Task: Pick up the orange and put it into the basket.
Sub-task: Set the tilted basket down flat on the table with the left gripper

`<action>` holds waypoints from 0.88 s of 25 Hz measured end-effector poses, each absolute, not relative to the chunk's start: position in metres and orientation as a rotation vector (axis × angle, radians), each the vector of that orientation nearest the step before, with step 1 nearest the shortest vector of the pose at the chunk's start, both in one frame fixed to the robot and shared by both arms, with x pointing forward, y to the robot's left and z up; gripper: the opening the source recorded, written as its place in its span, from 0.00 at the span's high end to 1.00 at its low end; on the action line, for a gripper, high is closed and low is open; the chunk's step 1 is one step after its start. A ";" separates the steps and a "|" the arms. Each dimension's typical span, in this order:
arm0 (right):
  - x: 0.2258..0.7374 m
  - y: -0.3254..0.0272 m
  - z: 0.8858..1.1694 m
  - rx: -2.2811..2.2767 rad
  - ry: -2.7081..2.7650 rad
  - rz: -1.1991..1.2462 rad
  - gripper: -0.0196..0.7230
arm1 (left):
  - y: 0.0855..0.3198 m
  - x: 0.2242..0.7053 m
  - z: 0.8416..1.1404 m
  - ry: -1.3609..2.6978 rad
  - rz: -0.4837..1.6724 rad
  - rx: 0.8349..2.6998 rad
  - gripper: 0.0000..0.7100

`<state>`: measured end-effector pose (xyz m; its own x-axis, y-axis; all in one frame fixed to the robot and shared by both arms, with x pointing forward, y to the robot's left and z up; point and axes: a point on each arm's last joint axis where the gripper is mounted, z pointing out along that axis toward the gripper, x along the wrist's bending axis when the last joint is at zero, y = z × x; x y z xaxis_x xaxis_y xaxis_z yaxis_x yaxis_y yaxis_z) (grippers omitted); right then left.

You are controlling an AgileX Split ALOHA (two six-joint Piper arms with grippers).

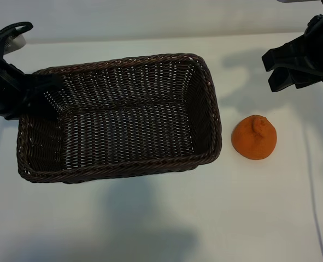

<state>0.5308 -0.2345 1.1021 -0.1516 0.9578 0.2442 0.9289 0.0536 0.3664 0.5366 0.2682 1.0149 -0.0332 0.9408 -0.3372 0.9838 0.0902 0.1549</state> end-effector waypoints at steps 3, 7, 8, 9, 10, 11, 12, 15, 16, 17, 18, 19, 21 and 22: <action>0.531 -0.234 1.102 2.003 2.232 0.689 0.41 | 0.268 0.546 1.015 2.017 -0.181 1.905 0.77; 0.531 -0.234 1.102 2.003 2.232 0.689 0.41 | 0.265 0.559 1.015 1.998 -0.217 1.896 0.77; 0.531 -0.234 1.102 2.003 2.232 0.689 0.41 | 0.264 0.562 1.014 1.997 -0.240 1.897 0.77; 0.531 -0.234 1.102 2.003 2.232 0.689 0.41 | 0.263 0.566 1.012 1.994 -0.260 1.900 0.77; 0.531 -0.234 1.102 2.003 2.232 0.689 0.41 | 0.262 0.568 1.010 1.995 -0.286 1.906 0.77; 0.531 -0.234 1.102 2.003 2.232 0.689 0.41 | 0.261 0.570 1.008 1.993 -0.299 1.907 0.77; 0.531 -0.234 1.102 2.003 2.232 0.689 0.41 | 0.261 0.573 1.006 1.994 -0.312 1.908 0.77; 0.531 -0.234 1.102 2.003 2.232 0.689 0.41 | 0.259 0.576 1.002 1.992 -0.323 1.915 0.77; 0.531 -0.234 1.102 2.003 2.232 0.689 0.41 | 0.258 0.577 1.002 1.989 -0.322 1.918 0.77; 0.531 -0.234 1.102 2.003 2.232 0.689 0.41 | 0.257 0.577 1.002 1.986 -0.322 1.922 0.77; 0.531 -0.234 1.102 2.003 2.232 0.689 0.41 | 0.257 0.577 1.002 1.980 -0.321 1.926 0.77; 0.531 -0.234 1.102 2.003 2.232 0.689 0.41 | 0.256 0.577 1.002 1.970 -0.316 1.934 0.77; 0.531 -0.234 1.102 2.003 2.232 0.689 0.41 | 0.253 0.577 1.003 1.949 -0.307 1.953 0.77; 0.531 -0.234 1.102 2.003 2.232 0.689 0.41 | 0.252 0.578 1.004 1.940 -0.301 1.959 0.77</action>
<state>0.5308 -0.2345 1.1021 -0.1516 0.9578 0.2442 0.9289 0.0536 0.3664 0.5776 0.2521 1.0035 0.0311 0.9160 -0.3999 0.9942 0.0130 0.1070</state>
